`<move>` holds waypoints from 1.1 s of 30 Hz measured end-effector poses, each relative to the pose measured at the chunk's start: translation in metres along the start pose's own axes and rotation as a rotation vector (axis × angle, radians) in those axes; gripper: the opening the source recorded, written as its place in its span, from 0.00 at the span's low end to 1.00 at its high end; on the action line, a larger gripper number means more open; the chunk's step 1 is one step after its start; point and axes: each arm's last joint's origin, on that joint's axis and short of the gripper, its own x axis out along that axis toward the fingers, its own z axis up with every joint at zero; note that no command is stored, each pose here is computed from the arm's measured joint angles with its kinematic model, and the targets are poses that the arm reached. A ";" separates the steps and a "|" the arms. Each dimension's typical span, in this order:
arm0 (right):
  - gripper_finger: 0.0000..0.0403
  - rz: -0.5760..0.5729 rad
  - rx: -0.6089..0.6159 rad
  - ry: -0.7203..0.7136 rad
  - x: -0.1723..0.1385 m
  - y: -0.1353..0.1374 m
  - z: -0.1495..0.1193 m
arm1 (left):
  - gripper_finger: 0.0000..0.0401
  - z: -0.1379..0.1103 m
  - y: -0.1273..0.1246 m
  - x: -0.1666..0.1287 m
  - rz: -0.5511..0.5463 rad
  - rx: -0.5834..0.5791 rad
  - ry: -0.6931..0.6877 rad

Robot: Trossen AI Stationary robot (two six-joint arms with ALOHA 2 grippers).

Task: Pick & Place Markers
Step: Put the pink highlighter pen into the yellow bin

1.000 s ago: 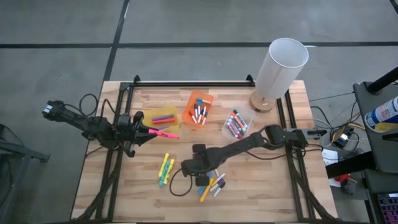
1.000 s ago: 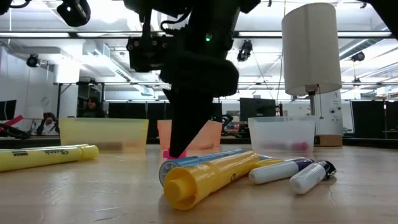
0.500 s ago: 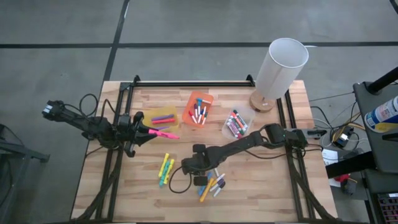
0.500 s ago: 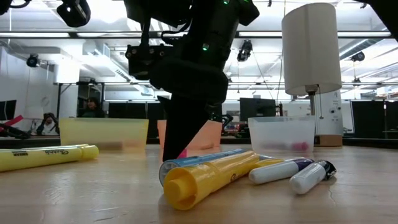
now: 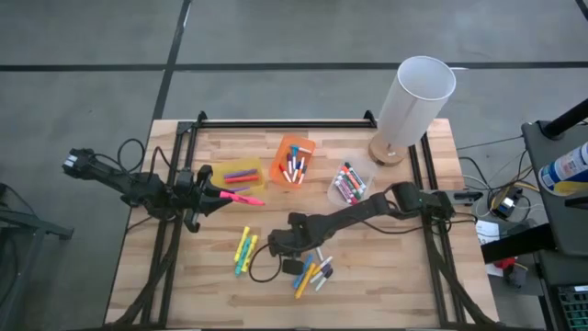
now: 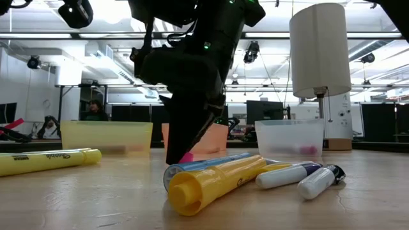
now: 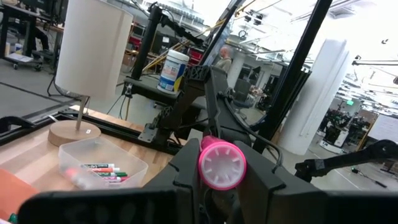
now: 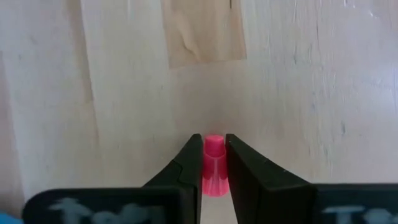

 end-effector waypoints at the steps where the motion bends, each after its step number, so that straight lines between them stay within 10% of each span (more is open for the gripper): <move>1: 0.11 0.005 0.007 0.000 -0.002 0.000 0.000 | 0.17 0.000 0.000 0.000 0.000 0.000 0.000; 15: 0.10 0.043 0.030 -0.322 -0.080 0.016 0.022 | 0.17 0.008 -0.001 -0.003 -0.020 0.003 -0.068; 33: 0.10 -0.234 -0.206 -0.800 -0.178 0.054 0.022 | 0.17 0.027 -0.006 -0.010 -0.117 -0.046 -0.231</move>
